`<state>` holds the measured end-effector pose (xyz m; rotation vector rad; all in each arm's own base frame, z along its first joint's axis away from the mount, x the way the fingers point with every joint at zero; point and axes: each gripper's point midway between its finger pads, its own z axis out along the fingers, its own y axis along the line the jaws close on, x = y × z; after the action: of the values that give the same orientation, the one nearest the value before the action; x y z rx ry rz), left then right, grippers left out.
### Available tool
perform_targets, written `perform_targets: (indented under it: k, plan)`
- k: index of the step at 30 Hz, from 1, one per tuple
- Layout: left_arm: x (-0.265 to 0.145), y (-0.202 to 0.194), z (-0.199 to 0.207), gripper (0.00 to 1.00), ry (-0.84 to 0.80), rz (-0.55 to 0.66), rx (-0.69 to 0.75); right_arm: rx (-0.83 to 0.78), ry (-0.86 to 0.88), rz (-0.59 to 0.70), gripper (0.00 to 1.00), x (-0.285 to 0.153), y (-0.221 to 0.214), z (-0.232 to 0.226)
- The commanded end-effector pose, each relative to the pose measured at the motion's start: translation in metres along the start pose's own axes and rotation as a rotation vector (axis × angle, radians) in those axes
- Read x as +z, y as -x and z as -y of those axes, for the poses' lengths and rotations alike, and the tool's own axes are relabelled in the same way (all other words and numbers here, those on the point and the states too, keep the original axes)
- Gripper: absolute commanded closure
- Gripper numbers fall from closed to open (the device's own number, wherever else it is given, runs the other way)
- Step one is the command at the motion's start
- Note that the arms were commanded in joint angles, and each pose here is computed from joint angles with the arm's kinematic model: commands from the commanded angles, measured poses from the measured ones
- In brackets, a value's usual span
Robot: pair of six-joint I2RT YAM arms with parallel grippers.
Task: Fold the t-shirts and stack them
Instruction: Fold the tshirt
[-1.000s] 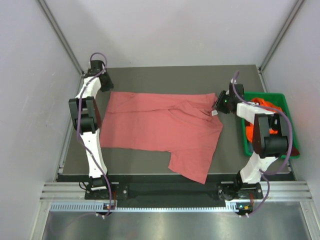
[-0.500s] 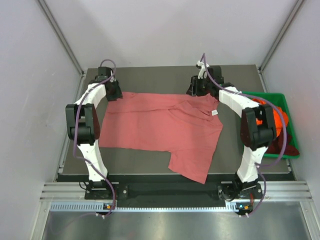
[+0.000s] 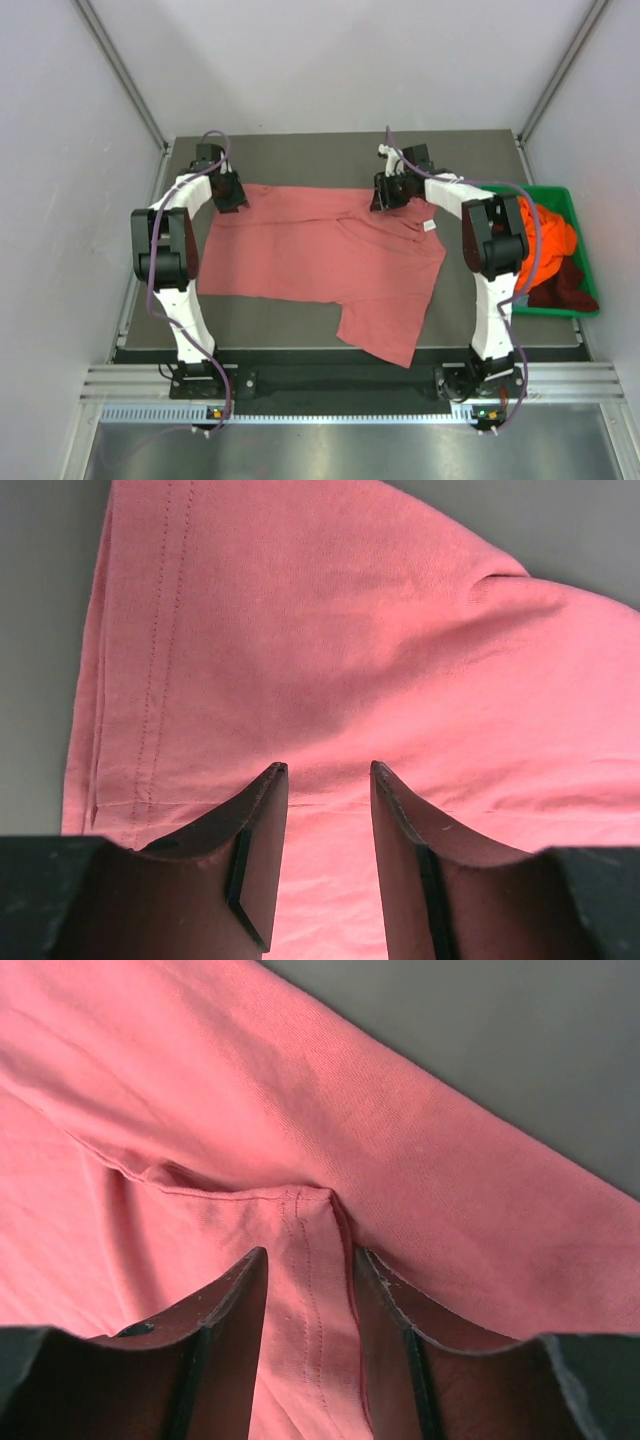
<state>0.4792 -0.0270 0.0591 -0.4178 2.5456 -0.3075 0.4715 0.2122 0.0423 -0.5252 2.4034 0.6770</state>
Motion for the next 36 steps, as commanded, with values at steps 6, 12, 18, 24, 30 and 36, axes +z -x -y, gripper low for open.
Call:
perform_targets:
  k: [6, 12, 18, 24, 30, 36]
  plan:
    - [-0.018, 0.024, 0.012, 0.56, -0.036, 0.082, 0.010, -0.076, 0.028, 0.059, 0.94, -0.003, 0.021, -0.011]
    - [-0.023, 0.028, 0.013, 0.56, -0.038, 0.094, 0.001, -0.133, 0.023, 0.056, 1.00, -0.020, 0.013, -0.040]
    - [-0.025, 0.026, 0.011, 0.56, -0.020, 0.093, -0.014, -0.168, -0.013, 0.040, 1.00, -0.041, -0.003, -0.070]
    - [-0.023, 0.007, 0.014, 0.57, 0.000, 0.071, -0.047, -0.169, -0.034, -0.027, 1.00, -0.035, -0.045, -0.087]
    - [-0.032, -0.007, 0.043, 0.56, -0.058, 0.090, -0.027, -0.208, -0.070, -0.075, 1.00, -0.047, -0.068, -0.103]
    - [-0.043, -0.045, 0.106, 0.56, -0.166, 0.077, 0.056, -0.106, -0.140, -0.039, 0.68, -0.075, -0.077, -0.103]
